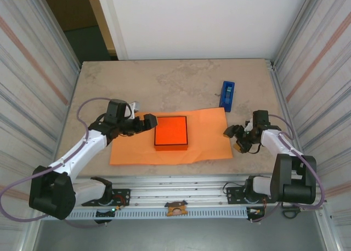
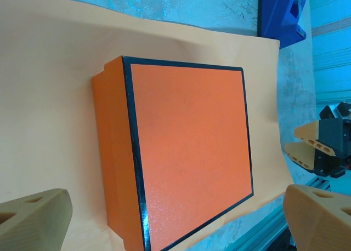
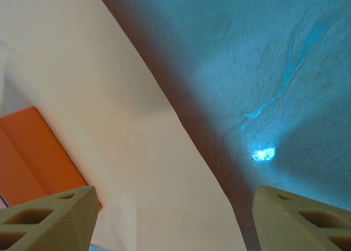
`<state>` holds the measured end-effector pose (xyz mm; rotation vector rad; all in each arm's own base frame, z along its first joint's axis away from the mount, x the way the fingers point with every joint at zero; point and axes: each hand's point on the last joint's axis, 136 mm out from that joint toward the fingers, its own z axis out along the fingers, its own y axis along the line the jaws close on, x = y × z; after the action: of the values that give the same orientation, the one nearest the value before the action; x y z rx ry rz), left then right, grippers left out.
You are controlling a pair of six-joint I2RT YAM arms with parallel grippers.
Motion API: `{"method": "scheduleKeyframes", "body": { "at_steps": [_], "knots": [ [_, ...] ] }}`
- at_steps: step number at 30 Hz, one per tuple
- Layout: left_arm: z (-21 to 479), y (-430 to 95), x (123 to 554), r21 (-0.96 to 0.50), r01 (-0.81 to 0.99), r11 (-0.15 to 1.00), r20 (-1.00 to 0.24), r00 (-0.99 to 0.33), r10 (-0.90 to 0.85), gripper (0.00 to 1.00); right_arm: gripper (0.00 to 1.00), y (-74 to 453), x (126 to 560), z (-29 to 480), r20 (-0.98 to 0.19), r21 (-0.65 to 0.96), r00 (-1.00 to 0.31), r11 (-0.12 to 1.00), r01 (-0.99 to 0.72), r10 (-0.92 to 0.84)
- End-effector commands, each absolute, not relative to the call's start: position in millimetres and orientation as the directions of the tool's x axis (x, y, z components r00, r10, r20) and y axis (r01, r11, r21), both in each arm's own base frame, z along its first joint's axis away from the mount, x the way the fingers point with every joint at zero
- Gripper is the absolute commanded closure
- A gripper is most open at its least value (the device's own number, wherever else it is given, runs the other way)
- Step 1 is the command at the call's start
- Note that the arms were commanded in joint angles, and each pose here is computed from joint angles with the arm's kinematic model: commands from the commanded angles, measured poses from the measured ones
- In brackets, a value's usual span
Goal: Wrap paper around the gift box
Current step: First fold the wrapping paper around the gift box.
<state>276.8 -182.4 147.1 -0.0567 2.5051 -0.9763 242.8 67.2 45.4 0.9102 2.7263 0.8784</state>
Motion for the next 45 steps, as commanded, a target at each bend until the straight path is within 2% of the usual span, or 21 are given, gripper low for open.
{"method": "scheduleKeyframes", "body": {
  "at_steps": [1, 5, 9, 14, 17, 23, 28, 30, 37, 41, 45],
  "knots": [
    [143.1, -181.3, 276.5, -0.662, 0.102, 0.743, -0.371, -0.906, -0.205, 0.01, 0.3, 78.8, 239.0, 44.2, 0.09, 0.617, -0.834, 0.627, 0.476, 0.544],
    [141.4, -181.8, 278.5, -0.664, 0.095, 0.742, -0.366, -0.907, -0.211, 0.01, 0.35, 84.1, 238.7, 43.9, 0.104, 0.641, -0.842, 0.612, 0.463, 0.529],
    [139.7, -183.9, 278.7, -0.67, 0.09, 0.737, -0.351, -0.913, -0.208, 0.01, 0.45, 90.7, 241.9, 51.4, 0.095, 0.683, -0.857, 0.593, 0.426, 0.506],
    [139.8, -183.7, 279.0, -0.671, 0.089, 0.736, -0.351, -0.913, -0.209, 0.01, 0.55, 91.5, 244.2, 62.1, 0.041, 0.69, -0.866, 0.613, 0.386, 0.499],
    [140.2, -184.0, 278.8, -0.673, 0.089, 0.734, -0.349, -0.913, -0.209, 0.01, 0.68, 91.0, 242.4, 64.0, 0.03, 0.676, -0.866, 0.628, 0.385, 0.499],
    [144.6, -186.3, 278.1, -0.68, 0.102, 0.726, -0.351, -0.914, -0.201, 0.01, 0.83, 95.0, 240.6, 71.2, -0.012, 0.647, -0.877, 0.672, 0.359, 0.48],
    [146.3, -186.8, 277.4, -0.686, 0.098, 0.721, -0.347, -0.915, -0.206, 0.01, 0.9, 98.4, 244.5, 88.7, -0.076, 0.649, -0.875, 0.69, 0.322, 0.479],
    [147.4, -187.4, 277.2, -0.691, 0.1, 0.715, -0.346, -0.915, -0.206, 0.01, 0.96, 102.8, 247.1, 98.7, -0.108, 0.663, -0.875, 0.69, 0.291, 0.472],
    [151.6, -191.6, 276.6, -0.713, 0.107, 0.693, -0.34, -0.917, -0.208, 0.03, 0.96, 133.1, 254.9, 138.3, -0.286, 0.658, -0.886, 0.747, 0.096, 0.365],
    [153.2, -195.0, 276.0, -0.731, 0.11, 0.674, -0.332, -0.92, -0.21, 0.09, 0.96, 159.7, 257.9, 154.8, -0.378, 0.619, -0.887, 0.785, -0.028, 0.267],
    [156.6, -198.3, 276.4, -0.753, 0.103, 0.65, -0.317, -0.922, -0.221, 0.19, 0.96, 188.0, 259.7, 163.8, -0.419, 0.596, -0.889, 0.794, -0.116, 0.184]
  ]
}}
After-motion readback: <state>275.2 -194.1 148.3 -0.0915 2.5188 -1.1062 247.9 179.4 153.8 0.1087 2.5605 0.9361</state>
